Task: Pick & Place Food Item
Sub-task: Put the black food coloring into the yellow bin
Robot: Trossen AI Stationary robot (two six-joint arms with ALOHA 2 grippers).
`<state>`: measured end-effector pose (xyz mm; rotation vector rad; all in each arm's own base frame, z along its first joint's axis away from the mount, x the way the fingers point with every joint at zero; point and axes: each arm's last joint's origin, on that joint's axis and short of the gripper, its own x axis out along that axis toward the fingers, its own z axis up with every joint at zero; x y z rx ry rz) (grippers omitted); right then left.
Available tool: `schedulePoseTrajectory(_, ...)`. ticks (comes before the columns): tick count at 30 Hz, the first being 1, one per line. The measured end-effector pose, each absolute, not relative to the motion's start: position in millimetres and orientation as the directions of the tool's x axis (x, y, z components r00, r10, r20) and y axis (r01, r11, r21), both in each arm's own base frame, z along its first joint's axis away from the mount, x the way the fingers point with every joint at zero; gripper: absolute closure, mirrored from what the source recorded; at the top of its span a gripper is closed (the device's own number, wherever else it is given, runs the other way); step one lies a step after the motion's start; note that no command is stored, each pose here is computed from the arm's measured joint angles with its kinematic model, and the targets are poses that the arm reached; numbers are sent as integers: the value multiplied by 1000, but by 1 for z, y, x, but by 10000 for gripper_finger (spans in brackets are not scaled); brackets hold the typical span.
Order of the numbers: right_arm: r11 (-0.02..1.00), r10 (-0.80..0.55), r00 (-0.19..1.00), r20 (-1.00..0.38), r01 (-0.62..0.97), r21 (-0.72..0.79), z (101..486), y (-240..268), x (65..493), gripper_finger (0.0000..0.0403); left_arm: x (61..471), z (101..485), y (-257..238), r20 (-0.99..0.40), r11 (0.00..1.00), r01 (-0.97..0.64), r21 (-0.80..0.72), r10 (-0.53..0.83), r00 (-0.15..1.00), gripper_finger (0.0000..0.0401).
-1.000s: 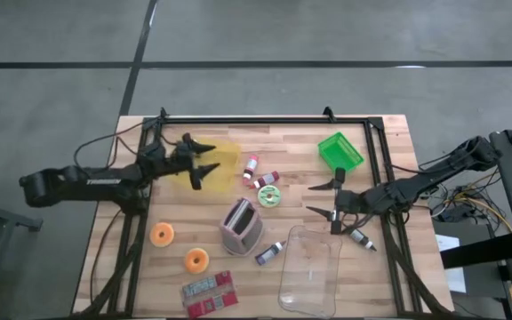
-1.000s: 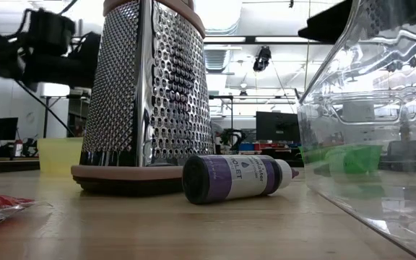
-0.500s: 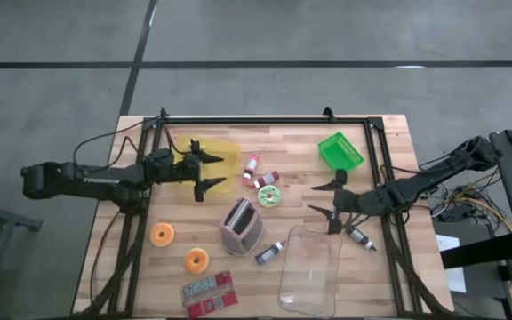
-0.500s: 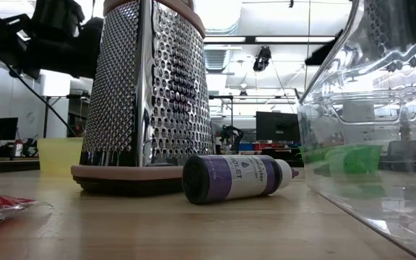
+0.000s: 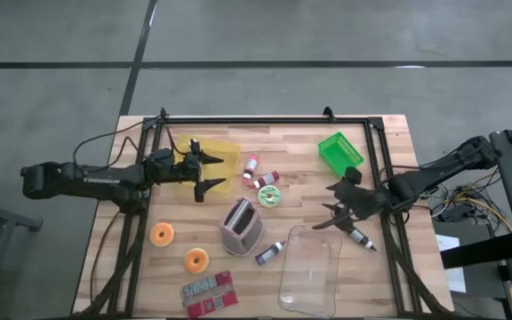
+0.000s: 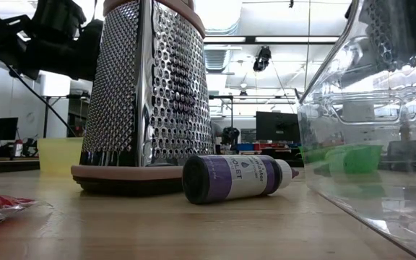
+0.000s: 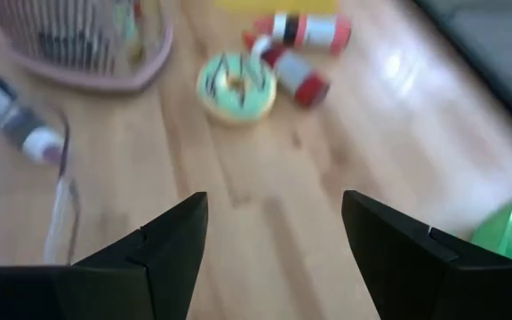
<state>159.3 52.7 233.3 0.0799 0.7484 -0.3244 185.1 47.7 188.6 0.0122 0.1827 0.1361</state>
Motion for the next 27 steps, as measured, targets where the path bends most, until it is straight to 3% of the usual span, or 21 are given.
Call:
schedulePoseTrajectory(11, 921, -94, 500, -861, 372, 116, 233, 57, 143, 149, 185, 189, 48, -180, 991, -135, 21, 136, 974, 87)
schedulePoseTrajectory(27, 885, 75, 107, -991, 451, 116, 200, 91, 137, 149, 185, 188, 48, -181, 991, -133, 17, 134, 974, 87)
